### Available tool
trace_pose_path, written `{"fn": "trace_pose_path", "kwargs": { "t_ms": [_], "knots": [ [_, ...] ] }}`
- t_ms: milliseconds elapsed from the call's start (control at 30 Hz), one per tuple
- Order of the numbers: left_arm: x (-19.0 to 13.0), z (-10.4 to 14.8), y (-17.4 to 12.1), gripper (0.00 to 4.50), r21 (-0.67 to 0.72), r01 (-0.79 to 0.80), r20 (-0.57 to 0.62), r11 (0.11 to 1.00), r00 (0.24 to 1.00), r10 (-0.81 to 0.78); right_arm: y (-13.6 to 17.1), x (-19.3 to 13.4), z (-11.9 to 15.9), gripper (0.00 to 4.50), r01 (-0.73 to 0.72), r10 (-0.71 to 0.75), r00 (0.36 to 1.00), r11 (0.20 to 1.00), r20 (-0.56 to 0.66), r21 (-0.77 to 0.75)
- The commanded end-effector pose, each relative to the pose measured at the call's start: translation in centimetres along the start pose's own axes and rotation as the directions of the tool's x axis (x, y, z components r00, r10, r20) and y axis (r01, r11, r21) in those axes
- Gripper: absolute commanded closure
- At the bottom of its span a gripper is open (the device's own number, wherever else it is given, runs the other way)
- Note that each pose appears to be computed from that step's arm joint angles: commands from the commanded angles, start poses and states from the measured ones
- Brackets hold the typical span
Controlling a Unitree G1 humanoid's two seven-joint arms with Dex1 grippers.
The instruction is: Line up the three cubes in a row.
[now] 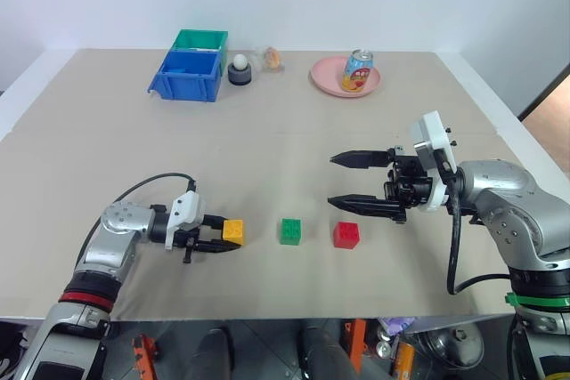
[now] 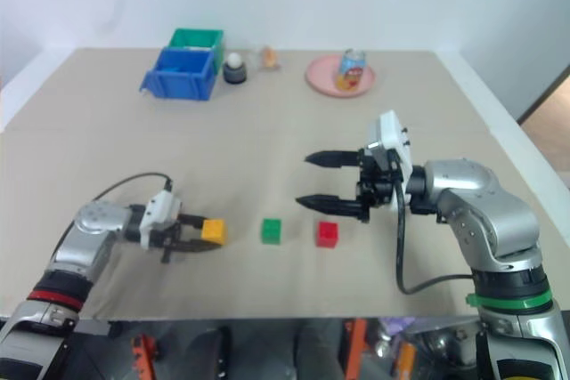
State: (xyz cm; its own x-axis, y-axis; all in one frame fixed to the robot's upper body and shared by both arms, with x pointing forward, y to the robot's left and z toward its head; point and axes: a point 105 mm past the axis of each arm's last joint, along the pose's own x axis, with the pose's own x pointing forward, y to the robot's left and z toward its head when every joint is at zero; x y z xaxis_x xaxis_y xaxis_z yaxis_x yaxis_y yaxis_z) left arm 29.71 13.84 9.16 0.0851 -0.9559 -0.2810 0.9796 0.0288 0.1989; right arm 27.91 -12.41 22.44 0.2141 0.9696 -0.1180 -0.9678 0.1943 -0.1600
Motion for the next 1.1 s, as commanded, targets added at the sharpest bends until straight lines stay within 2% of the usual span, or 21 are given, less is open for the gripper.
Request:
{"fn": "trace_pose_path", "kwargs": {
  "t_ms": [33, 67, 100, 167, 333, 500, 667, 800, 900, 1000, 1100],
  "knots": [
    [0.1, 0.4, 0.4, 3.18, 0.042, -0.006, -0.002, 0.999, 1.000, 0.006, 0.1, -0.3, 1.5, 0.40, 0.007, -0.006, 1.000, 0.998, 0.025, -0.057],
    [0.1, 0.4, 0.4, 3.18, 0.043, -0.007, -0.002, 0.999, 1.000, 0.007, 0.1, -0.3, 1.5, 0.40, 0.008, -0.007, 1.000, 0.998, 0.026, -0.057],
    [0.1, 0.4, 0.6, 2.37, 0.047, -0.020, 0.001, 0.999, 1.000, 0.019, 0.1, -0.3, 1.5, 0.40, 0.008, -0.007, 1.000, 0.998, 0.026, -0.057],
    [0.2, 0.6, 1.1, 1.79, 0.057, -0.043, 0.009, 0.997, 0.999, 0.043, 0.0, -0.3, 1.5, 0.40, 0.010, -0.008, 1.000, 0.998, 0.027, -0.057],
    [0.4, 0.9, 2.2, 0.04, 0.089, -0.098, 0.019, 0.991, 0.995, 0.097, 0.0, -0.4, 1.5, 0.40, 0.011, -0.009, 1.000, 0.998, 0.028, -0.057],
    [0.6, 2.0, 1.0, 0.01, 0.063, -0.031, 0.083, 0.998, 0.996, 0.026, 0.0, -0.5, 1.6, 0.40, 0.010, -0.009, 1.000, 0.998, 0.029, -0.057],
    [0.6, 5.1, 0.8, 0.01, -0.023, -0.030, 0.235, 0.999, 0.972, 0.034, -0.1, -0.5, 1.5, 0.40, 0.010, -0.008, 1.000, 0.998, 0.028, -0.056],
    [0.4, 6.6, 0.1, 0.01, -0.058, -0.001, 0.260, 0.998, 0.965, 0.016, -0.3, -0.6, 1.7, 0.40, 0.007, -0.006, 1.000, 0.998, 0.030, -0.055],
    [-0.2, 7.3, 1.0, 0.01, 0.012, -0.085, 0.261, 0.996, 0.962, 0.079, -0.3, -0.6, 1.7, 0.40, 0.004, -0.002, 0.999, 0.999, 0.032, -0.055],
    [-0.9, 8.3, 2.4, 0.01, 0.016, -0.166, 0.292, 0.986, 0.944, 0.155, -0.4, -0.5, 1.7, 0.40, 0.001, 0.001, 0.999, 0.999, 0.032, -0.054],
    [-1.8, 9.9, 3.9, 0.01, -0.071, -0.252, 0.351, 0.965, 0.899, 0.260, -0.4, -0.5, 1.6, 0.40, 0.002, -0.001, 0.999, 0.998, 0.032, -0.055]
  ]
}}
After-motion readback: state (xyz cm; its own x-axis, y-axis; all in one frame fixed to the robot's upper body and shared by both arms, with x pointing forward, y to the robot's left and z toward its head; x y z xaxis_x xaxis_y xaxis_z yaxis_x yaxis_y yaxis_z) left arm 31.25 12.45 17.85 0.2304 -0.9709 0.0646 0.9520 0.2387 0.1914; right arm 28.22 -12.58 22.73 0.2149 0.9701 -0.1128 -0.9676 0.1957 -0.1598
